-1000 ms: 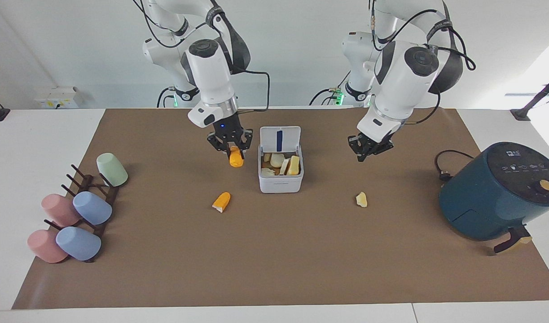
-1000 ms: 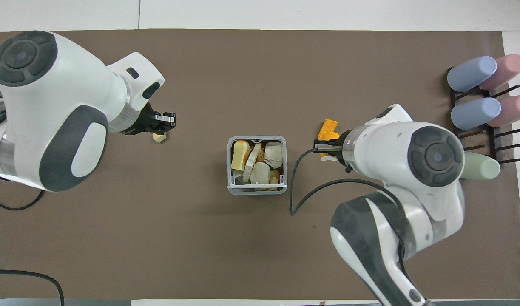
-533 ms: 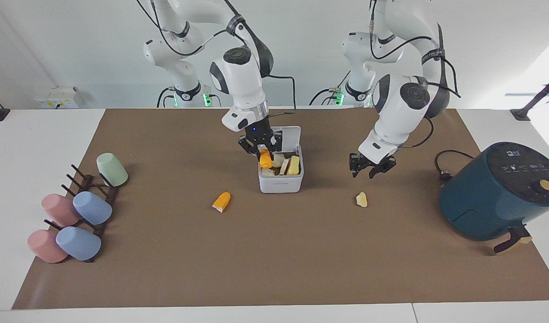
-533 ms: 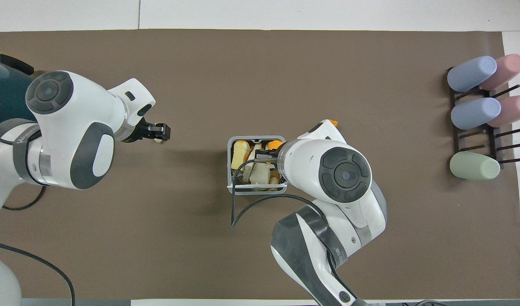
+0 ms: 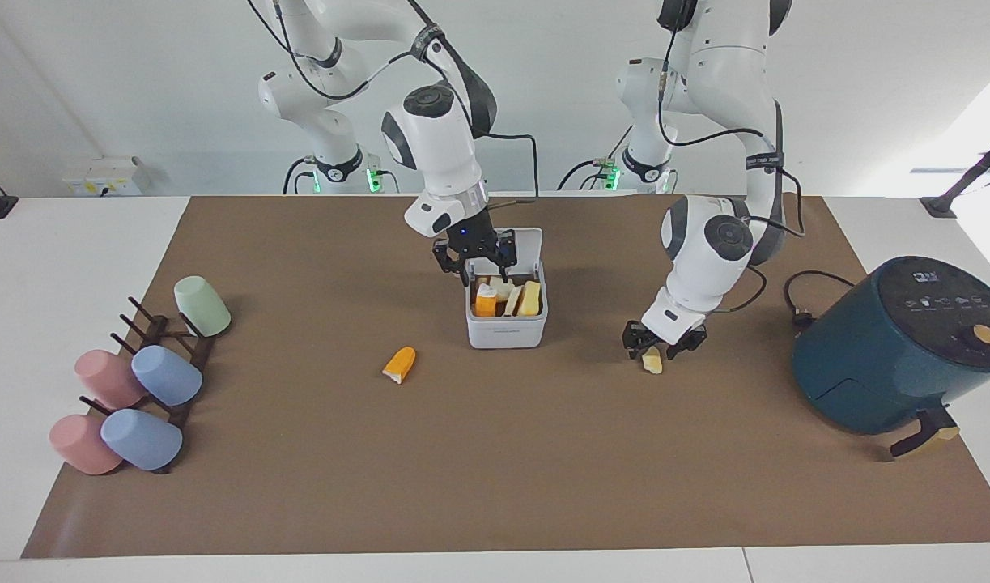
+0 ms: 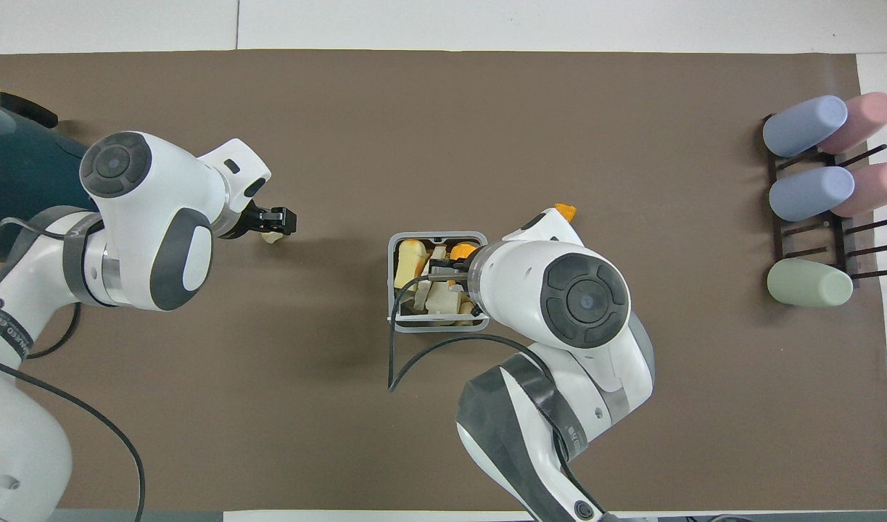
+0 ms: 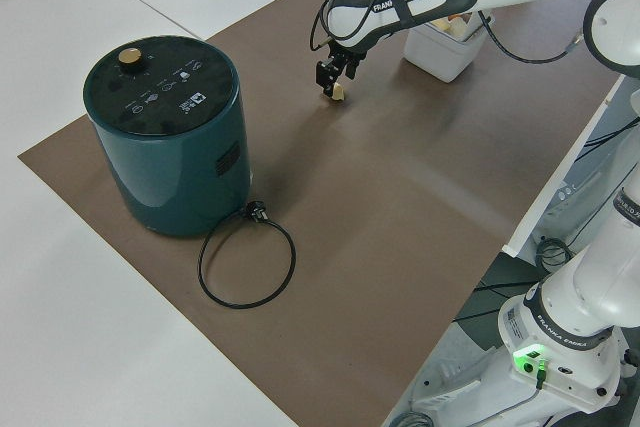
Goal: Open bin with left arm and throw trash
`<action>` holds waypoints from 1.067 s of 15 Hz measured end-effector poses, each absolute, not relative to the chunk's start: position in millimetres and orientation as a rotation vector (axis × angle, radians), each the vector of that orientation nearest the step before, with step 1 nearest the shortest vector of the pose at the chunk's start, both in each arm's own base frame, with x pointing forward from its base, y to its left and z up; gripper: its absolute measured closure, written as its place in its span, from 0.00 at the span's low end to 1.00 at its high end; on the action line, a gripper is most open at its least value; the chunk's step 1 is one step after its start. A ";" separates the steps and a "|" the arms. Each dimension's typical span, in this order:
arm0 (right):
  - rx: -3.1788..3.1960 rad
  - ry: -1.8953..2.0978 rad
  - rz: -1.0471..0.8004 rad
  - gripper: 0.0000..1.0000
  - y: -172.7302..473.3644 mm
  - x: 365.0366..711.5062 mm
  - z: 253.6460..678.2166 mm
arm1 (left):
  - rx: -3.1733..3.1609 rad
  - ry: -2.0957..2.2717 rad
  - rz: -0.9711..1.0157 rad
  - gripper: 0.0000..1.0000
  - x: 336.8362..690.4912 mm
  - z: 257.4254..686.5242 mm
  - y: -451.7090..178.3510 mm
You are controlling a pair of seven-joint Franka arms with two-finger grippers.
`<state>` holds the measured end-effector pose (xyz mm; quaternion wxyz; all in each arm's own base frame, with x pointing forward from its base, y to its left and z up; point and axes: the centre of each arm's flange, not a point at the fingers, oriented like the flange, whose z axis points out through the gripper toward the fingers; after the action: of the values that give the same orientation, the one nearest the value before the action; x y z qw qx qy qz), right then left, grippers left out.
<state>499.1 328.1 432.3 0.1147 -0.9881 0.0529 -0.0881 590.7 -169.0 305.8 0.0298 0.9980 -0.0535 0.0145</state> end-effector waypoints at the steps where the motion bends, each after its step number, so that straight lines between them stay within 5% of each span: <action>1: -2.893 0.172 -0.266 0.01 322.6 503.9 434.4 | 3.077 -0.165 0.052 0.22 591.8 302.7 -168.6; 2: -2.894 0.190 -0.277 0.00 314.8 510.6 437.5 | 3.077 -0.165 0.057 0.22 592.8 301.3 -167.7; 4: -2.928 0.191 -0.309 0.00 291.8 529.4 445.7 | 3.077 -0.167 0.059 0.42 594.1 300.8 -163.2; 6: -2.958 0.181 -0.337 0.00 262.2 548.0 448.1 | 3.078 -0.167 0.059 0.47 594.6 300.9 -161.6; 8: -2.977 0.195 -0.338 0.00 230.5 563.3 441.3 | 3.077 -0.170 0.060 0.72 594.7 301.0 -161.9; 11: -3.011 0.269 -0.296 0.00 188.0 583.4 414.3 | 3.077 -0.171 0.061 0.82 594.8 301.3 -162.0; 16: -3.047 0.294 -0.256 0.00 173.0 603.4 341.6 | 3.073 -0.176 0.011 0.83 610.0 337.5 -168.9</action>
<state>603.4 173.0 341.6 0.0348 -0.9913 0.0958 -0.0833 610.0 -168.9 337.5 0.0320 0.9978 -0.0573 0.0036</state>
